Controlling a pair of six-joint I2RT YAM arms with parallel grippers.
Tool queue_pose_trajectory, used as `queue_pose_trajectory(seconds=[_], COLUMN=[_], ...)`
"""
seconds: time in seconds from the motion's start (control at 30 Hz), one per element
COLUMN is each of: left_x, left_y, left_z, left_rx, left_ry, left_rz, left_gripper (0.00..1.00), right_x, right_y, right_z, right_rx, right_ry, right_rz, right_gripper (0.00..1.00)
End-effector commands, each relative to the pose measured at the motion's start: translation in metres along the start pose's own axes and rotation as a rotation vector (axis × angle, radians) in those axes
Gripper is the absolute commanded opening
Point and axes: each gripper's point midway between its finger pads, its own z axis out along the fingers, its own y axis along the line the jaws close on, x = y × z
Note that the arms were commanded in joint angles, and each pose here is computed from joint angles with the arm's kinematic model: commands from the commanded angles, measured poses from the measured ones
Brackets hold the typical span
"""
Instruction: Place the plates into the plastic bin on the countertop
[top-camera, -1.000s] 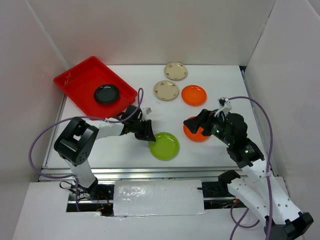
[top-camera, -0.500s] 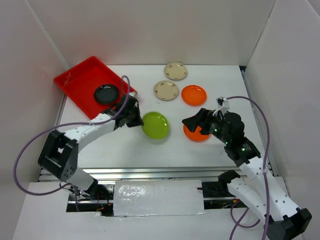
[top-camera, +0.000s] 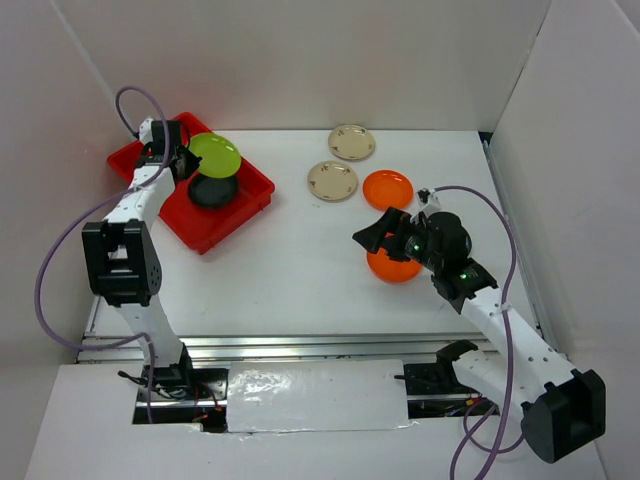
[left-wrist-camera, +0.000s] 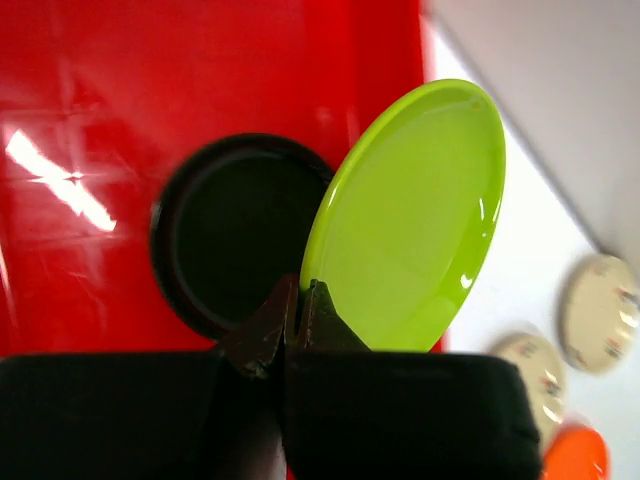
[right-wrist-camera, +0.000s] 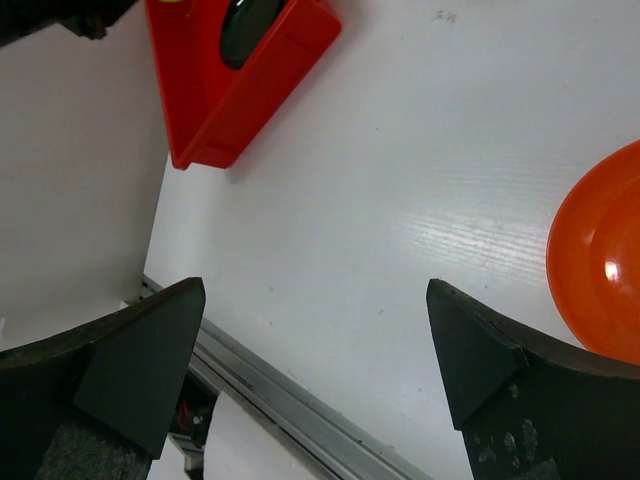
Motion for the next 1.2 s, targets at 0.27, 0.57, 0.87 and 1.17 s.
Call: queue_pose_trajectory(seconds=[0.27, 0.57, 0.87, 1.17], left_x=[0.009, -0.011, 0.109, 0.335], left_y=[0.035, 0.044, -0.097, -0.184], left_z=[0.041, 0.001, -0.073, -0.108], left_rx=[-0.033, -0.162, 0.333, 0.899], left_ry=[0.093, 0.025, 0.256, 0.767], left_rz=[-0.053, 0.006, 0.301, 0.38], left_gripper=[0.0, 0.99, 0.99, 0.99], right_x=[-0.005, -0.013, -0.048, -0.078], right_y=[0.003, 0.001, -0.078, -0.071], right_z=[0.008, 0.01, -0.036, -0.105], right_rx=[-0.06, -0.035, 0.376, 0.414], right_ry=[-0.001, -0.015, -0.407, -0.609], right_rz=[-0.005, -0.008, 0.304, 0.307], right_gripper=[1.0, 1.0, 1.0, 1.0])
